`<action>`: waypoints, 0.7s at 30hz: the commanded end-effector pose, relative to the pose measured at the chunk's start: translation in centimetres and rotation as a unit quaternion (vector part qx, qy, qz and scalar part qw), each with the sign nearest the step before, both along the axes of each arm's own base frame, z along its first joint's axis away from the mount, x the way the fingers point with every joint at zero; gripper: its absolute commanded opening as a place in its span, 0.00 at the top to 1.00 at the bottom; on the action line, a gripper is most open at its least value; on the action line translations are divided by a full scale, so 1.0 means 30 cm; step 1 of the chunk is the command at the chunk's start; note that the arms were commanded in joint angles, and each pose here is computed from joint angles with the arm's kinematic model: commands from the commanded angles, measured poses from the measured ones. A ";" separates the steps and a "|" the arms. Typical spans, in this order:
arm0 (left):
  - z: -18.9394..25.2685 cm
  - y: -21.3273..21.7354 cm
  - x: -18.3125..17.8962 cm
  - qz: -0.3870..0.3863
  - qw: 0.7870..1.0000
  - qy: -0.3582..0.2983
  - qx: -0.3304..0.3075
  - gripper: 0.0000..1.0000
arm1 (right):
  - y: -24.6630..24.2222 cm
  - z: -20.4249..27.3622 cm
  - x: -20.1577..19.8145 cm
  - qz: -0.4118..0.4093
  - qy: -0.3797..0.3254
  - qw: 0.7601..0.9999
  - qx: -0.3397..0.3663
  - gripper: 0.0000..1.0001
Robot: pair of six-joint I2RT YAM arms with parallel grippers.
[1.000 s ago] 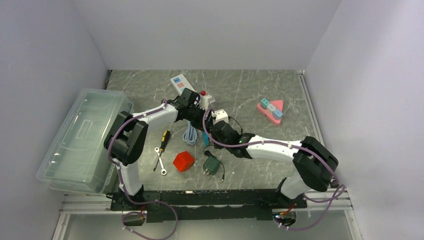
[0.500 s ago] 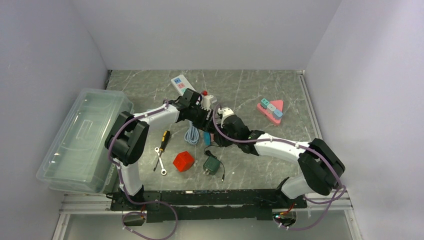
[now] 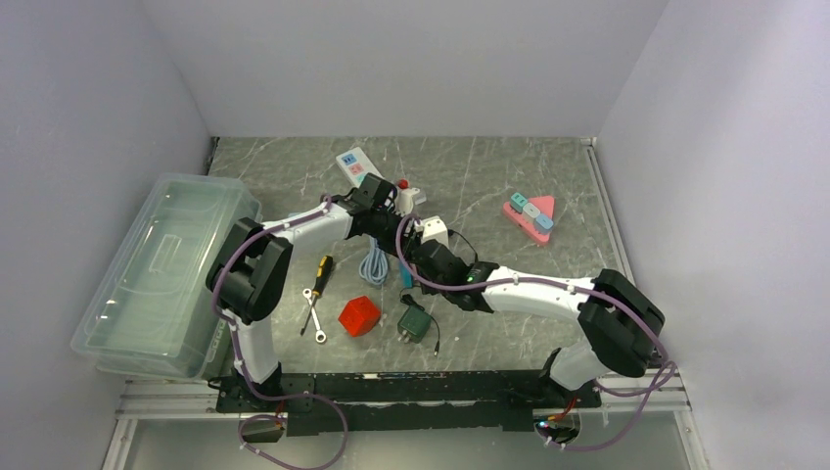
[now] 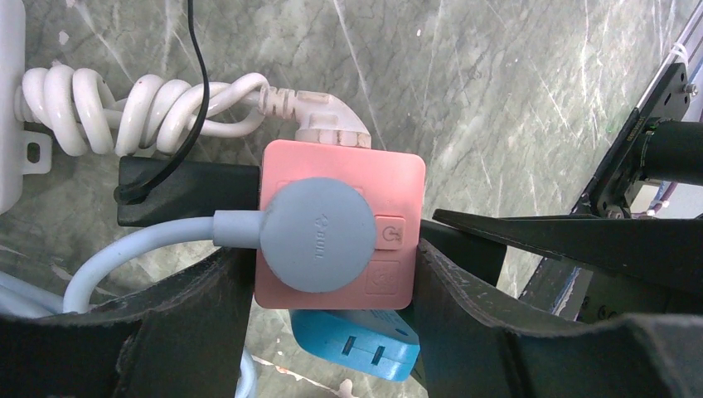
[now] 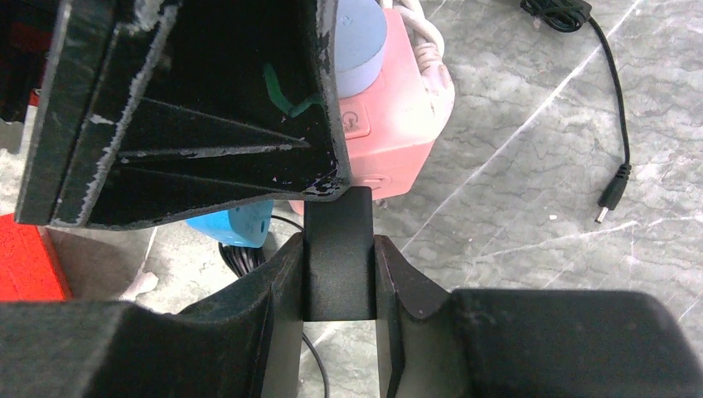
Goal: Pull the plug off the socket
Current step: Remove the plug from the socket.
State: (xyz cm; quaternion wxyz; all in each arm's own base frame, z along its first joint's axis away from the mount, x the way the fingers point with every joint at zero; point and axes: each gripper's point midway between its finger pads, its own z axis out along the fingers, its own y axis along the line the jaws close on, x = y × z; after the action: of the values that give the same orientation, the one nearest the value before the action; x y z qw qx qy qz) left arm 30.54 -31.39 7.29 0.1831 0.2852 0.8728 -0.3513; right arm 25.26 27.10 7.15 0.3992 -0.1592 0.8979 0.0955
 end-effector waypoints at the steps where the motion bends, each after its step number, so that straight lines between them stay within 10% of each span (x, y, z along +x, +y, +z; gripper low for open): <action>1: -0.166 0.134 0.046 0.050 0.991 -0.005 0.120 0.63 | 0.044 0.105 0.030 -0.011 -0.033 0.999 0.036 1.00; 21: -0.181 0.155 0.060 0.052 0.989 -0.015 0.138 0.64 | 0.030 0.100 0.024 0.028 -0.011 0.998 0.058 1.00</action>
State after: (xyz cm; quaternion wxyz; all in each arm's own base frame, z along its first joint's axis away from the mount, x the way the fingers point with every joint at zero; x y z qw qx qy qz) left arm 30.72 -31.75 7.31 0.1859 0.2829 0.8762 -0.3431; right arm 25.27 26.53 7.16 0.3747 -0.1805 0.8933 0.1701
